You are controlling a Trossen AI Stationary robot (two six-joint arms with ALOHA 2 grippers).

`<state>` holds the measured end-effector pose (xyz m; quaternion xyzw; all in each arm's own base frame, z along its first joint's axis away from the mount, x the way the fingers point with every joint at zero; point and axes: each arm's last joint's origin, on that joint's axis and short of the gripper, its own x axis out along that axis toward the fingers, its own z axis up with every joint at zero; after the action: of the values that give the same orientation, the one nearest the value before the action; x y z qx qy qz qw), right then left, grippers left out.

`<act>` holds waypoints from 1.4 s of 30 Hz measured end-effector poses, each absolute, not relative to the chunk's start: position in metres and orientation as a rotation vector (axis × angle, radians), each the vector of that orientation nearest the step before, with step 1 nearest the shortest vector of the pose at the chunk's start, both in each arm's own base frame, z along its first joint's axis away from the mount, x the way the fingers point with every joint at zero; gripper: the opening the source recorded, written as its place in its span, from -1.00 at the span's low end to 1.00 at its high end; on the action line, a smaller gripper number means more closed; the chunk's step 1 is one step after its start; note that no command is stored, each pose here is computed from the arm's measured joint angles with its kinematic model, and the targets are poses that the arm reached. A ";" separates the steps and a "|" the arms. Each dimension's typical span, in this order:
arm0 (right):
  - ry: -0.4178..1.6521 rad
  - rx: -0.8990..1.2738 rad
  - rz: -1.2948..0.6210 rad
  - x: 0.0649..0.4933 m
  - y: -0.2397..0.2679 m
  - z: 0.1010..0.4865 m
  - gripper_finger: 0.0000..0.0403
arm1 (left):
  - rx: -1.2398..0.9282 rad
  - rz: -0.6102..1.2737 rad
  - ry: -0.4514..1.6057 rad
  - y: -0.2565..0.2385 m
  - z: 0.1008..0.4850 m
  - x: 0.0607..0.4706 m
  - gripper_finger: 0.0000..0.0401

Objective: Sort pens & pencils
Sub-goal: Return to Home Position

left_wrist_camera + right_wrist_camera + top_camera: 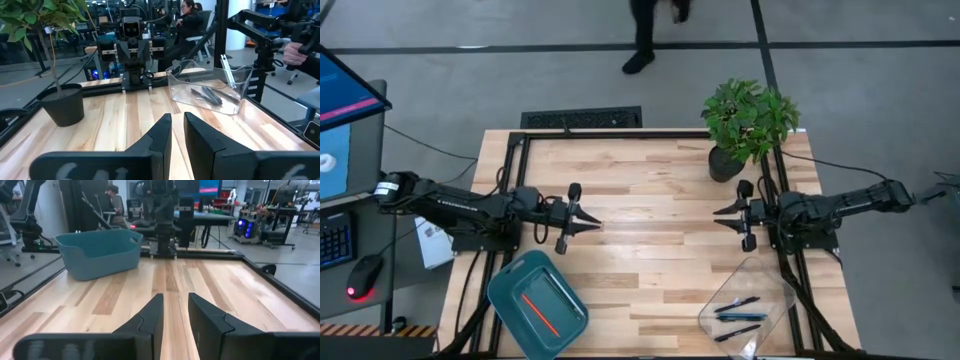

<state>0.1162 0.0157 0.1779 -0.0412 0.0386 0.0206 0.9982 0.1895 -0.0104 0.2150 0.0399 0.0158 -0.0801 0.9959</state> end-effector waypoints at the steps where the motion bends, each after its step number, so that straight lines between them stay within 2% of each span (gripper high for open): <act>1: 0.079 -0.080 0.041 0.116 0.016 0.178 -0.44 | 0.080 -0.161 0.036 -0.010 0.215 0.189 -0.78; 7: 0.052 -0.077 0.037 0.116 0.015 0.163 -0.44 | 0.060 -0.161 0.099 -0.010 0.209 0.188 -0.78; 25: 0.066 -0.059 0.036 0.116 0.015 0.161 -0.44 | 0.048 -0.161 0.144 -0.009 0.217 0.162 -0.78; 42: 0.066 -0.036 0.034 0.116 0.015 0.161 -0.44 | 0.069 -0.110 0.093 -0.007 0.230 0.129 -0.78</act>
<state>0.1158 0.0151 0.1615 -0.0179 0.0331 0.0172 0.9991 0.1289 -0.0066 0.2296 0.0344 0.0463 -0.0548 0.9968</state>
